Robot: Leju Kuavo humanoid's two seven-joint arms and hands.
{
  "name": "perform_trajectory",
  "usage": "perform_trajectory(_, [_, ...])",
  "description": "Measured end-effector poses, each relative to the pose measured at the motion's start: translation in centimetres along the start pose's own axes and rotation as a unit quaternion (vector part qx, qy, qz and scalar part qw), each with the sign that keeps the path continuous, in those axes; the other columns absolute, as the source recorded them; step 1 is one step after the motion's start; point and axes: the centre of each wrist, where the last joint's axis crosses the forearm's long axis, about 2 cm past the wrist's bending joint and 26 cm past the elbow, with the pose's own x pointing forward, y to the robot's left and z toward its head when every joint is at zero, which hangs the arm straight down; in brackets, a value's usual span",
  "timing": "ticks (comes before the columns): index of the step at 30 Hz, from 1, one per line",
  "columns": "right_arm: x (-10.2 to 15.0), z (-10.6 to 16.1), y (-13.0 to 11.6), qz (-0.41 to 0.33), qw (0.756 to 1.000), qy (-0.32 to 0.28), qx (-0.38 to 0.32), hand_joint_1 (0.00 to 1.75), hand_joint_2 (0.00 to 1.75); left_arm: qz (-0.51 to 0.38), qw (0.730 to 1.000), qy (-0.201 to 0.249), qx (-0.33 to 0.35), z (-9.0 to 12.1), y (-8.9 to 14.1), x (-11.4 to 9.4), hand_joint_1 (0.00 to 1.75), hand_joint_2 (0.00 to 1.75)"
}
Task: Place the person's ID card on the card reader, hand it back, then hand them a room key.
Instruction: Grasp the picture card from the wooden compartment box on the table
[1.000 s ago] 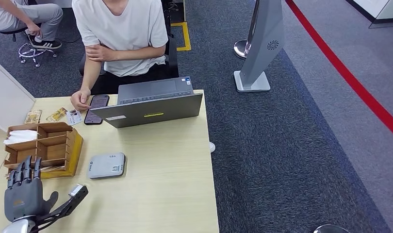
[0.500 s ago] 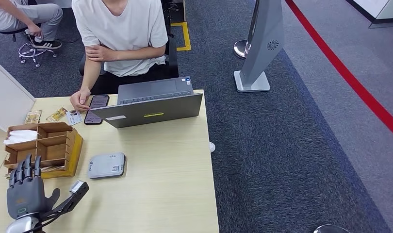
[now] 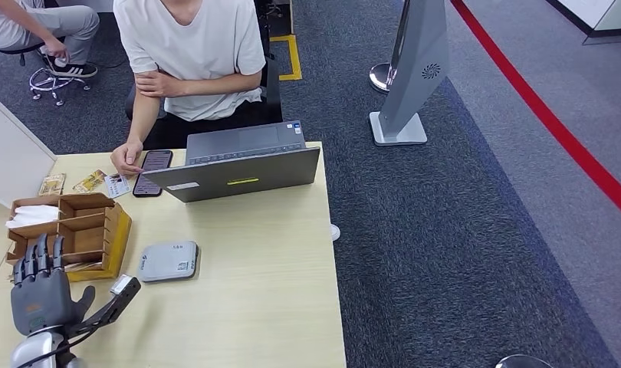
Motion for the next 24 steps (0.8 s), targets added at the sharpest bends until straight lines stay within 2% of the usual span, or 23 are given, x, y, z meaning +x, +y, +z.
perform_trajectory(20, [0.05, -0.01, -0.03, 0.006, 1.0, -0.003, -0.001, 0.0, 1.75, 0.005, 1.0, 0.002, -0.007, -0.63, -0.24, 0.36, 0.0, 1.75])
perform_trajectory(24, [0.06, -0.01, -0.04, 0.007, 1.0, -0.003, -0.001, 0.0, 1.75, 0.006, 1.0, 0.002, -0.009, -0.62, -0.25, 0.41, 1.75, 1.75])
